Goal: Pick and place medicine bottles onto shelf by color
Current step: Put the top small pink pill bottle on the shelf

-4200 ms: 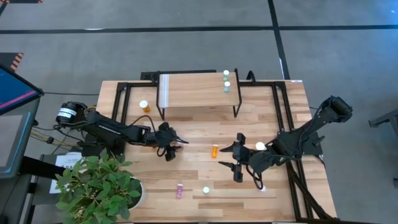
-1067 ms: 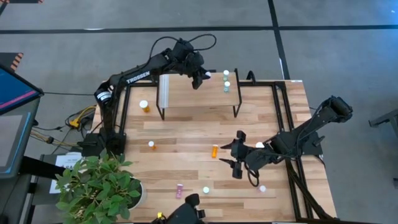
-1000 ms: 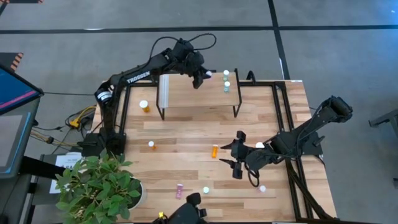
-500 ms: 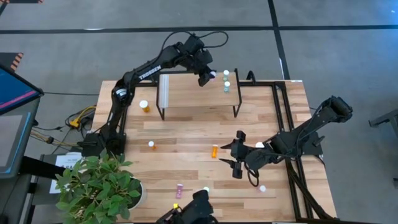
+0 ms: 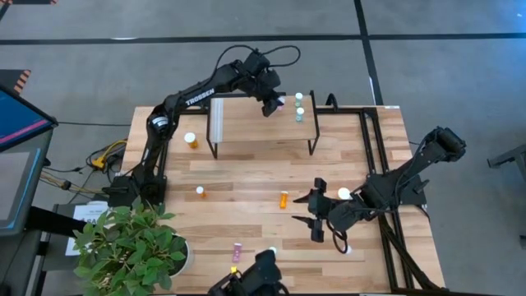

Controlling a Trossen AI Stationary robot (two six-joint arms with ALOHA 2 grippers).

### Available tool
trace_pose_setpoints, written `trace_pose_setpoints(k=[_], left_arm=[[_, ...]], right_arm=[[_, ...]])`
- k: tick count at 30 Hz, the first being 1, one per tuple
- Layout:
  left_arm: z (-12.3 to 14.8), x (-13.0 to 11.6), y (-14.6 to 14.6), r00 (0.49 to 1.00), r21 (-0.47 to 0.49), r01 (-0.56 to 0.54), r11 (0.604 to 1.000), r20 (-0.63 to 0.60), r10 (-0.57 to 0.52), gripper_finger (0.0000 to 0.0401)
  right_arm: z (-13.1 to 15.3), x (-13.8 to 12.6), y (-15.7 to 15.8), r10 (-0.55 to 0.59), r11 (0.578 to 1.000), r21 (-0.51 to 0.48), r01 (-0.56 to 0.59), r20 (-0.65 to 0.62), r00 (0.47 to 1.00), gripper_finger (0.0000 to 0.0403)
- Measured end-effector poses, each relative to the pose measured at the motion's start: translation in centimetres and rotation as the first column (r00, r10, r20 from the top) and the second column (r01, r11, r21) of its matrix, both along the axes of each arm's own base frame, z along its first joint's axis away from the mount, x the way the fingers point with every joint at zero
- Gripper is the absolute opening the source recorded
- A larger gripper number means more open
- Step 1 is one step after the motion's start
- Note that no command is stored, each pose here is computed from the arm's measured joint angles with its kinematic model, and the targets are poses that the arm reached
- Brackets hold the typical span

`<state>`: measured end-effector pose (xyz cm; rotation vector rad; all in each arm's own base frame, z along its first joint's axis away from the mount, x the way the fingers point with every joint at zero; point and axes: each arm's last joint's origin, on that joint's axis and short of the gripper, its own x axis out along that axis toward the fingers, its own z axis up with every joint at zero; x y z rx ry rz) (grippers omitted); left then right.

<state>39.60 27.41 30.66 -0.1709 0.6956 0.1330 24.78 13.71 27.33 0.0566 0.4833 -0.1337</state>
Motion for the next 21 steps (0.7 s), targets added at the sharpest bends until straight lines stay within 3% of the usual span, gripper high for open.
trace_pose_setpoints(k=[13, 21], left_arm=[[-0.1, -0.06, 0.17, 0.999, 0.031, -0.033, 0.999, -0.021, 0.034, 0.0107], [0.38, 0.29, 0.46, 0.998, 0.06, -0.058, 0.997, 0.034, 0.056, 0.0108]], right_arm=[[0.0, 0.01, -0.03, -0.006, 1.0, 0.005, 0.006, 0.001, 1.0, 0.0244], [0.01, 0.01, -0.03, -0.006, 1.0, 0.004, 0.006, 0.001, 1.0, 0.0244]])
